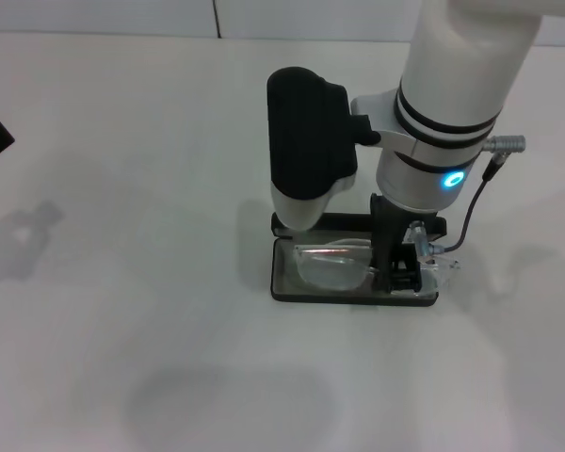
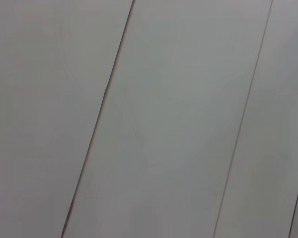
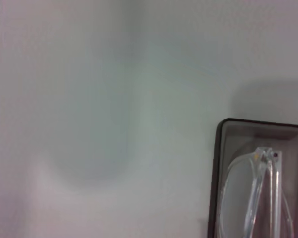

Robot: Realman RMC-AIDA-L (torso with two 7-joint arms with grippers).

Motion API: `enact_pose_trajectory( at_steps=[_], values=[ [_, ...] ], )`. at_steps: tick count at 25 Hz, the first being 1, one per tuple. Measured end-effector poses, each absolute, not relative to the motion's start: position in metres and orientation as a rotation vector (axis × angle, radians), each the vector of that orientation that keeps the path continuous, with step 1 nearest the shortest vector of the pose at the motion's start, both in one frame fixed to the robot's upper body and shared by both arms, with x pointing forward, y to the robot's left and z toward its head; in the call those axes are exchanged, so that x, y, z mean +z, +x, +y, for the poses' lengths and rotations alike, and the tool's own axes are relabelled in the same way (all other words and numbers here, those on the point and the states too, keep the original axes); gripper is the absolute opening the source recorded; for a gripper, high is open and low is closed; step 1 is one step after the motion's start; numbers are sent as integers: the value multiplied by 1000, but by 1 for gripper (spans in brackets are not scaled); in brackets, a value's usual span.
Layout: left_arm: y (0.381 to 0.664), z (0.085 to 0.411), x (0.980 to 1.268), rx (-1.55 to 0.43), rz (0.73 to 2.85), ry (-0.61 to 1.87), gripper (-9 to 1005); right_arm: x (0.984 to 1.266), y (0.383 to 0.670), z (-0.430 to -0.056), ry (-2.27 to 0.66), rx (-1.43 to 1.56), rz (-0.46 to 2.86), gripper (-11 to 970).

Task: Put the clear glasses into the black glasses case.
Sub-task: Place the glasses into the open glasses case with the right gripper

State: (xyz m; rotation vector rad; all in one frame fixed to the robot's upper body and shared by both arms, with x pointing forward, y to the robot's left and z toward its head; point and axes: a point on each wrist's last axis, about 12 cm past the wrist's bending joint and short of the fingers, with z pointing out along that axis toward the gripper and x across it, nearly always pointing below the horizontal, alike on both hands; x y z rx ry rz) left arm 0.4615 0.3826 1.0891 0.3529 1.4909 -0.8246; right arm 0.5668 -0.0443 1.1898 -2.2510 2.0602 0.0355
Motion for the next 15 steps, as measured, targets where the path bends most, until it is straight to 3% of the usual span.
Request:
enact_pose_trajectory(
  at_steps=[15],
  values=[
    [459,383,1087,-823,1498,344,128,1186,570,-46,-2303,21,1978,127]
  ],
)
